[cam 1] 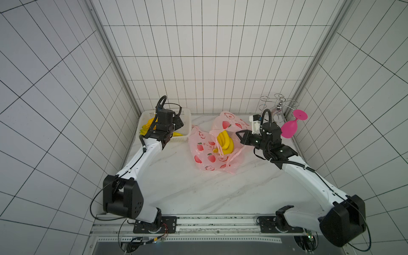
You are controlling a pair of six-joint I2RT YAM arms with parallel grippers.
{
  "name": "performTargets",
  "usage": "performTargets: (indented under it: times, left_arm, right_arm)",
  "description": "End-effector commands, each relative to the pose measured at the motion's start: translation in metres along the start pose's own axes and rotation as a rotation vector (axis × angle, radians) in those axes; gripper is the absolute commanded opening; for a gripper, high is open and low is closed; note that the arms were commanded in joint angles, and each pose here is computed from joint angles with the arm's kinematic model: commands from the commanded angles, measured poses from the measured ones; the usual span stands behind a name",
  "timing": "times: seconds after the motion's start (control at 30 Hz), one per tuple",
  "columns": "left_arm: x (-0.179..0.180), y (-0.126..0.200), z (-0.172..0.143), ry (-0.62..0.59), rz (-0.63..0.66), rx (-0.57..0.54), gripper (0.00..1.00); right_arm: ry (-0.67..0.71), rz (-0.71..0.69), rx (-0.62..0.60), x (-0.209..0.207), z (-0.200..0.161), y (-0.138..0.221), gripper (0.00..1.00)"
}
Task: Place the banana into a plastic bag & tie a knot
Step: Place the banana into the plastic bag, then pick up the banana from the basket.
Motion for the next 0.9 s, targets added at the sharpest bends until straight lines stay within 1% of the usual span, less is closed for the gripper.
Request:
performTargets:
  times: [0.0,0.1,0.2,0.3,0.4,0.5,0.6,0.87]
  left_arm:
    - [0.032,-0.03,0.011,0.077,0.191,0.002,0.83]
    - [0.039,-0.057,0.019,0.084,0.247,0.011,0.86]
    - [0.038,-0.083,0.022,0.057,0.262,0.017,0.87]
    - [0.046,-0.104,0.024,0.063,0.299,0.041,0.87]
    - [0.048,-0.123,0.024,0.059,0.301,0.064,0.87]
    - [0.054,-0.134,0.023,0.053,0.348,0.069,0.87]
    - [0.058,-0.138,0.023,0.049,0.39,0.082,0.87]
    - [0.065,-0.159,0.02,0.025,0.402,0.05,0.92]
  right_arm:
    - [0.02,0.024,-0.031,0.003,0.006,0.007,0.0]
    - [0.019,0.032,-0.021,0.002,0.0,0.006,0.0]
    - [0.017,0.04,-0.016,0.002,-0.005,0.007,0.0]
    - [0.016,0.05,-0.015,0.002,-0.007,0.006,0.0]
    - [0.015,0.056,-0.008,0.002,-0.009,0.005,0.0]
    - [0.014,0.057,-0.001,0.001,-0.012,0.004,0.0]
    - [0.013,0.055,0.005,0.0,-0.014,0.003,0.0]
    - [0.004,0.067,0.015,-0.001,-0.022,0.004,0.0]
Point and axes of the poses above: each gripper's point midway between its finger pads, its own y axis back along the fingers, its own x axis along the line the jaws close on, z = x × y, the point moved 5 cm from there along y, back along the fingers, and after that the axes turned 12 degrees about y, right-handed, at the moved point
